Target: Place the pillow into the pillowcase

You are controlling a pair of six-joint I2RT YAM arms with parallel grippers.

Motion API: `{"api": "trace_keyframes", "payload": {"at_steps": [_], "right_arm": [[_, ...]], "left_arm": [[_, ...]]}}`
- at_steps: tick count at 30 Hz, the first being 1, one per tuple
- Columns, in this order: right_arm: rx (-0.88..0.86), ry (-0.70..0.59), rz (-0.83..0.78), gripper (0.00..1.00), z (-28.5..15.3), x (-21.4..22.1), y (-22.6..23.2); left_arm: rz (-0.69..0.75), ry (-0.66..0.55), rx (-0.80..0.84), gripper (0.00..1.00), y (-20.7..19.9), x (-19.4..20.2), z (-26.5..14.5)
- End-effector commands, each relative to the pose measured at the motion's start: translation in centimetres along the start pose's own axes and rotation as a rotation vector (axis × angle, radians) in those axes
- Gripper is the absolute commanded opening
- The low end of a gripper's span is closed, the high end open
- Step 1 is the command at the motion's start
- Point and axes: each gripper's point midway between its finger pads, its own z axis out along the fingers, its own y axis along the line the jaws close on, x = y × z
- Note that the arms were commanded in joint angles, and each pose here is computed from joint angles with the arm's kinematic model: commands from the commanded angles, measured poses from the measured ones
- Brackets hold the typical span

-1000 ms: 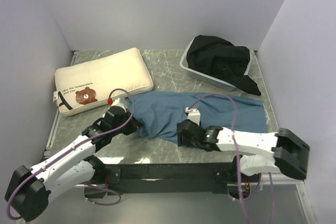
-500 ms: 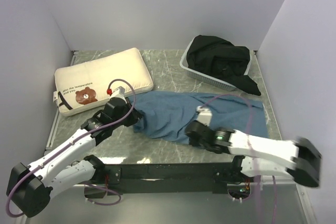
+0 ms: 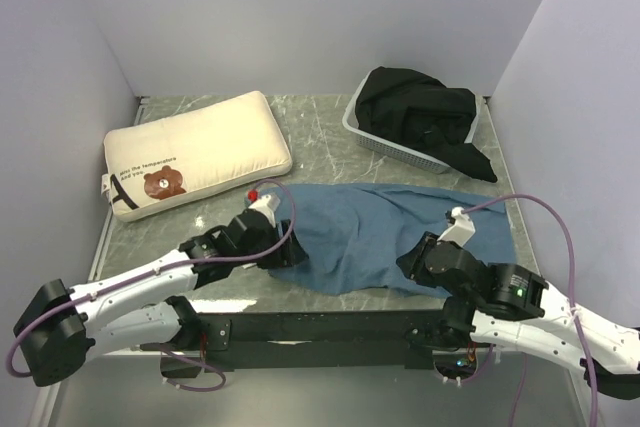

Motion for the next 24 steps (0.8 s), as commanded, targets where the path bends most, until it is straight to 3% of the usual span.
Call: {"api": "trace_keyframes", "payload": {"at_steps": [1, 6, 10, 13, 20, 24], "right_arm": [[-0.016, -0.064, -0.024, 0.48, -0.8, -2.6, 2.2], [-0.056, 0.021, -0.170, 0.49, 2.2, -0.6, 6.2], [-0.141, 0.069, -0.276, 0.52, 5.8, 2.1, 11.7], [-0.200, 0.091, -0.363, 0.54, 7.0, 4.1, 16.0], [-0.243, 0.117, -0.517, 0.60, 8.9, 7.5, 24.7], [-0.140, 0.137, -0.595, 0.65, 12.1, 9.8, 25.0]], "left_arm": [[-0.029, -0.099, 0.032, 0.82, -0.7, -1.2, -1.4], [-0.110, -0.271, -0.106, 0.92, 1.0, -4.7, -4.0], [-0.160, -0.380, -0.193, 0.93, 1.3, -8.6, -5.5], [-0.261, -0.479, -0.278, 0.93, 4.3, -12.4, -6.3], [-0.347, -0.485, -0.268, 0.88, 7.6, -14.7, -5.2], [-0.401, -0.456, -0.293, 0.86, 9.7, -14.2, -3.4]]}}
